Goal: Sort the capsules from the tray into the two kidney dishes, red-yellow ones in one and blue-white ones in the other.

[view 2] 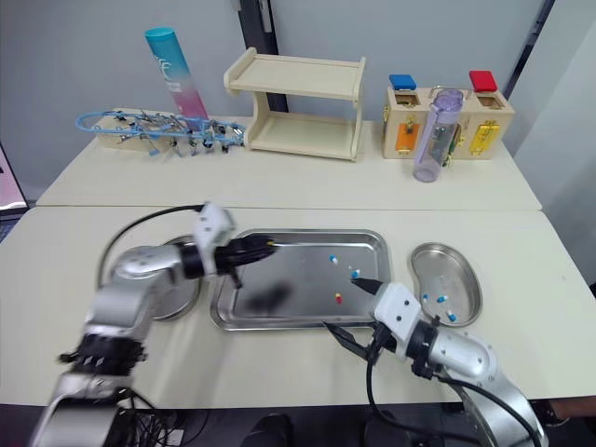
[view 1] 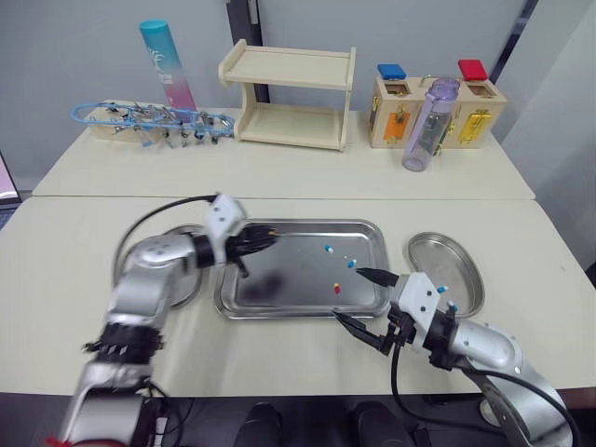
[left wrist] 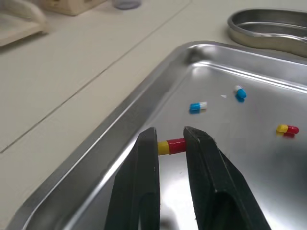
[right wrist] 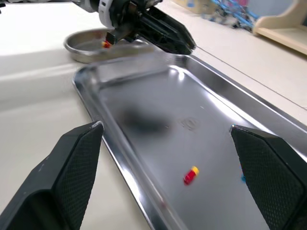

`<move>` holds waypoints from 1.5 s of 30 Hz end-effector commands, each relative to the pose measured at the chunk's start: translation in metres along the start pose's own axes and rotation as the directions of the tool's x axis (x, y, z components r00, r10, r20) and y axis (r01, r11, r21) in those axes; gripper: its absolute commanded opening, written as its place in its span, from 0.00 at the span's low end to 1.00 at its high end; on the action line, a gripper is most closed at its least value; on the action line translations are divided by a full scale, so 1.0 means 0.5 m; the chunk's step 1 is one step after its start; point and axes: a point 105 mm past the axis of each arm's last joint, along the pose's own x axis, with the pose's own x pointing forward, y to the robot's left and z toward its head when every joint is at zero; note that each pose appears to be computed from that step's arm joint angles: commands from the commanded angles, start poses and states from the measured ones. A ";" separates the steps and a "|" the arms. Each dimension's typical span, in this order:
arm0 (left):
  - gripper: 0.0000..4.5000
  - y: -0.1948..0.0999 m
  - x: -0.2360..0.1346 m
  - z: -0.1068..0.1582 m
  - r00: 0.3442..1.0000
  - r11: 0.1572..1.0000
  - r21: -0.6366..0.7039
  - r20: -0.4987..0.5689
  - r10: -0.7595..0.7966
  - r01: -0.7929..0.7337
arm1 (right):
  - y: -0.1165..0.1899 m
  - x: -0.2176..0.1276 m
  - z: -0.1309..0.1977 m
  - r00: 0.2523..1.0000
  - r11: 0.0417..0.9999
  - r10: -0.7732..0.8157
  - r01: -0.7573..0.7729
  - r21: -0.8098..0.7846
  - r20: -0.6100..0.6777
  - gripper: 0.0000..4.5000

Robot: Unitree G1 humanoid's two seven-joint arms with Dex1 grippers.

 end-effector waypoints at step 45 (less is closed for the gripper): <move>0.81 0.035 -0.265 -0.061 0.818 0.806 -0.145 -0.050 0.573 -0.573 | 0.014 0.073 0.011 0.975 0.978 0.207 -0.203 -0.056 0.077 1.00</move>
